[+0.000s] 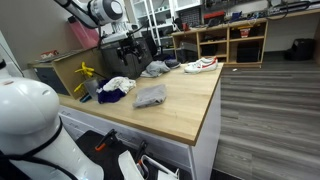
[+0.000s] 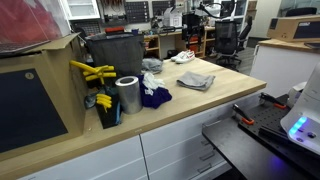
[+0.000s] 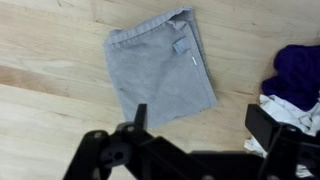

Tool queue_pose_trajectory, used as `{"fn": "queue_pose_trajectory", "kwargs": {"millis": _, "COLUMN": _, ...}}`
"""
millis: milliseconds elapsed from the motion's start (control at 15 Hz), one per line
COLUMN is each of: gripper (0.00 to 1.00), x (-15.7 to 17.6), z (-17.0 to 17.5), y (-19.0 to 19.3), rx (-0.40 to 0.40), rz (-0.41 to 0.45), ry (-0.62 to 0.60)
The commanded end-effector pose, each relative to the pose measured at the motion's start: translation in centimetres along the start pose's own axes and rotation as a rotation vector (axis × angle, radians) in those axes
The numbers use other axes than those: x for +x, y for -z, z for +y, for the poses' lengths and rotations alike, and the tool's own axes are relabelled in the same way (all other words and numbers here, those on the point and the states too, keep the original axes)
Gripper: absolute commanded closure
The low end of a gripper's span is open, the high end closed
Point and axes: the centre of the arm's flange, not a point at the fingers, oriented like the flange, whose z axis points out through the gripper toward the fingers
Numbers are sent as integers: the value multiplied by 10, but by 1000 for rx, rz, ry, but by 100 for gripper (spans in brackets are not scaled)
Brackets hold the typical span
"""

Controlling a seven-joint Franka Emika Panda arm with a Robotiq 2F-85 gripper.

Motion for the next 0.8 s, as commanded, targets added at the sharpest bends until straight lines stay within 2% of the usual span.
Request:
{"fn": "queue_pose_trajectory", "kwargs": {"millis": 0, "gripper": 0, "x": 0, "z": -10, "y": 39, "rx": 18, "rz": -6, "ry": -40}}
{"fn": "queue_pose_trajectory", "kwargs": {"millis": 733, "gripper": 0, "x": -22, "z": -65, "y": 121, "rx": 22, "rz": 62, "ry": -25}}
